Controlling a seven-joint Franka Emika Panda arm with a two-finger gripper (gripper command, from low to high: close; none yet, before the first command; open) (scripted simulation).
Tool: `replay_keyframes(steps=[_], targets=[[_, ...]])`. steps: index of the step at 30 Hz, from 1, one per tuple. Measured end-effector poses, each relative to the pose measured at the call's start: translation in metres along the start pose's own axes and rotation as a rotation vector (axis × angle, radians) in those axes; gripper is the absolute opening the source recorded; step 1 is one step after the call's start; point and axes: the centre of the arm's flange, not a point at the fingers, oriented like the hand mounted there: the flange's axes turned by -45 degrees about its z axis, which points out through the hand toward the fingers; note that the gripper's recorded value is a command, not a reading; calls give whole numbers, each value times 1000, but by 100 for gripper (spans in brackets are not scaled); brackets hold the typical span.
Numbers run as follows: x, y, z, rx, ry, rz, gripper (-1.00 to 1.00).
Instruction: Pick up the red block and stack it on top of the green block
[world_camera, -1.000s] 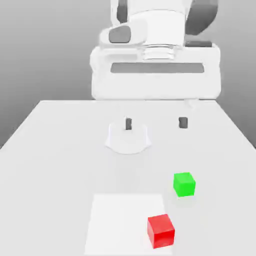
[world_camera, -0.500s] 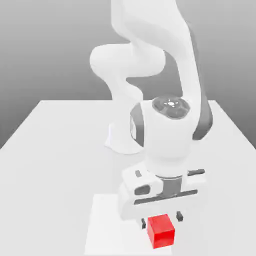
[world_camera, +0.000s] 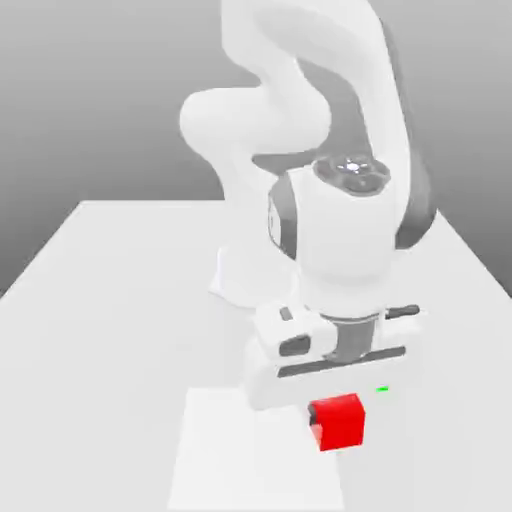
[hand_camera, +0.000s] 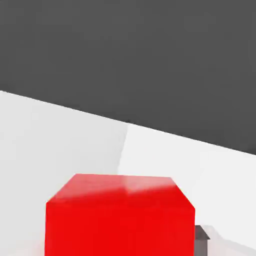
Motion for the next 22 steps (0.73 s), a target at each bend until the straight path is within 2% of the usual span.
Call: replay_keyframes(steps=[5,10,19,20,22], targets=[[-52,-53,-15,11,-2,-72,-100],[-110,-83,-16,-24,-7,-136,-100],[-120,-83,44,-40,-6,-144,-100],[-121,-83,49,-38,-7,-147,100],[-121,-83,49,-38,-7,-145,100]])
